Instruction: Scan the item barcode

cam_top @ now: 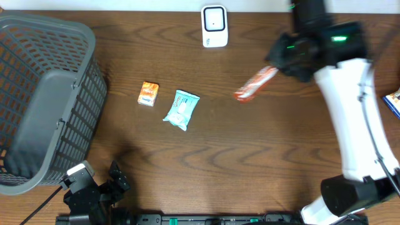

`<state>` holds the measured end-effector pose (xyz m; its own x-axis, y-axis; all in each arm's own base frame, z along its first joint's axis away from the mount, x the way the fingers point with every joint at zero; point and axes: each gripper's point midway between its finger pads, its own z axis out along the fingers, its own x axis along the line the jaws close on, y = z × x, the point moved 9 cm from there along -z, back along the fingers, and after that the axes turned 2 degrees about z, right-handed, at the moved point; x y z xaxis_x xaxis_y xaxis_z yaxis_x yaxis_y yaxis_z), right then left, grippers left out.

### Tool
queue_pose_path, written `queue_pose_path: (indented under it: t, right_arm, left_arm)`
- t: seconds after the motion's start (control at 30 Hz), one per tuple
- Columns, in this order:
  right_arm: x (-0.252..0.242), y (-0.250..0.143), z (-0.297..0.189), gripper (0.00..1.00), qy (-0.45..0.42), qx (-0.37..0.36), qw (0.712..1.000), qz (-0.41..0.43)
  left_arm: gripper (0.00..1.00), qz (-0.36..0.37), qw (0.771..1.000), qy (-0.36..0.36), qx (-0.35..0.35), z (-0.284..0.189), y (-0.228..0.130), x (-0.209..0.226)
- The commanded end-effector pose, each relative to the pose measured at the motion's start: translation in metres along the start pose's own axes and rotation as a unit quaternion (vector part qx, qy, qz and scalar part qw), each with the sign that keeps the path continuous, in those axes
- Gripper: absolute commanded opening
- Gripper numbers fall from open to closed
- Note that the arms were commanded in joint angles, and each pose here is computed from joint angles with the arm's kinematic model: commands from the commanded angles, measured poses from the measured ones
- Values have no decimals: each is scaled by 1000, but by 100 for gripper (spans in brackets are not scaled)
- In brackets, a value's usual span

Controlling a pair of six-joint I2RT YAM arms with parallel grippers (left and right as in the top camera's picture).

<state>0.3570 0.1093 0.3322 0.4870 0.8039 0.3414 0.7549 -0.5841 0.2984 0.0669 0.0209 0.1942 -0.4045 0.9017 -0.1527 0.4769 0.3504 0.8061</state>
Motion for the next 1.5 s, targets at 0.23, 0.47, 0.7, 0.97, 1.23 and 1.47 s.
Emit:
queue_pose_path:
  t: [0.23, 0.47, 0.7, 0.97, 1.23, 1.47]
  right_arm:
    - [31, -56, 131, 1, 329, 87, 929, -143]
    - [-7, -75, 166, 1, 377, 88, 908, -158]
    - [-51, -95, 200, 1, 260, 38, 946, -187]
    - [-61, -103, 205, 2, 251, 40, 942, -218]
    - [-82, -117, 214, 66, 224, 58, 948, -216]
    - [-66, -108, 182, 70, 292, 64, 937, -183]
  left_arm:
    - [98, -2, 1000, 4, -2, 0, 0, 1]
    - [98, -2, 1000, 4, -2, 0, 0, 1]
    - [98, -2, 1000, 4, -2, 0, 0, 1]
    - [98, -2, 1000, 4, -2, 0, 0, 1]
    - [98, -2, 1000, 4, -2, 0, 0, 1]
    - [98, -2, 1000, 4, -2, 0, 0, 1]
